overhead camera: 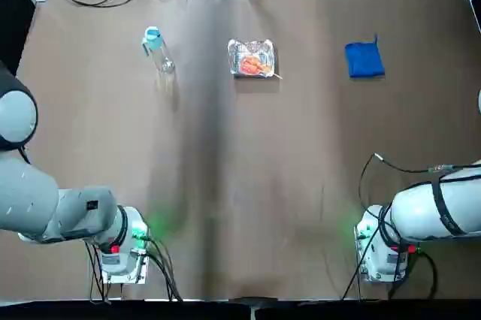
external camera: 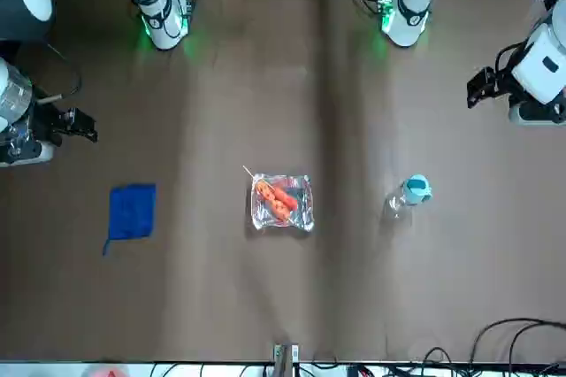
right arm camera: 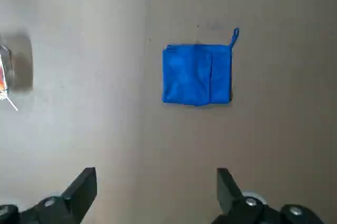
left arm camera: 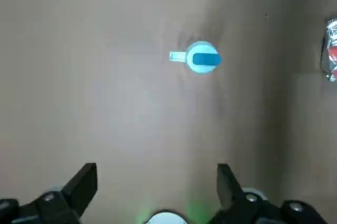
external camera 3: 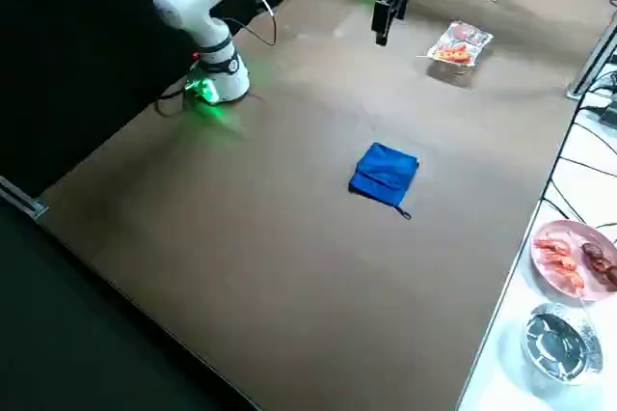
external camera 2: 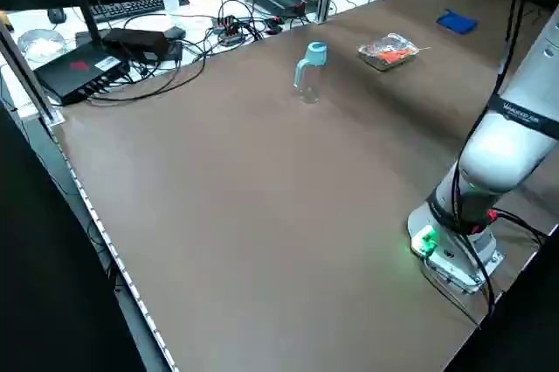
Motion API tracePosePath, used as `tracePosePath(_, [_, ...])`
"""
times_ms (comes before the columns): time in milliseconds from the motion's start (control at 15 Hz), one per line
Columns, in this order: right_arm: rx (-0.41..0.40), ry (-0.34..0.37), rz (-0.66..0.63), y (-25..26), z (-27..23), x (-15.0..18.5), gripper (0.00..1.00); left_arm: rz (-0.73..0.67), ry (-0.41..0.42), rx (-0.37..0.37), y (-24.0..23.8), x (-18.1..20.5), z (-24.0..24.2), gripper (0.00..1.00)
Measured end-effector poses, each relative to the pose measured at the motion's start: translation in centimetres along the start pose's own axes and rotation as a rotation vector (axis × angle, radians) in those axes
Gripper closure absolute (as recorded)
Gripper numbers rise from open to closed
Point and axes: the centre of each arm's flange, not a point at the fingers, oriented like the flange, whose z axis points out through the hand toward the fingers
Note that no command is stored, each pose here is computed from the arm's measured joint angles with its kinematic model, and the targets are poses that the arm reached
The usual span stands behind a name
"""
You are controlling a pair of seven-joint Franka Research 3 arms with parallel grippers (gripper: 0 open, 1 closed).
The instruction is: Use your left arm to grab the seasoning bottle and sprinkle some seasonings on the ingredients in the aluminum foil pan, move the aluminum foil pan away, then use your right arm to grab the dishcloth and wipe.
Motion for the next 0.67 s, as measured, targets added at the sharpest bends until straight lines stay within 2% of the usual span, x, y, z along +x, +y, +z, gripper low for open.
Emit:
tracePosePath(400, [0.000,0.000,0.007,0.4,0.0,0.0,0.00,-0.033,-0.008,-0.002,-1.1,0.1,0.3,0.00])
tracePosePath(667, [0.002,-0.001,0.037,2.1,0.0,-0.2,0.00,-0.205,-0.068,-0.004,-4.0,0.9,3.3,0.00])
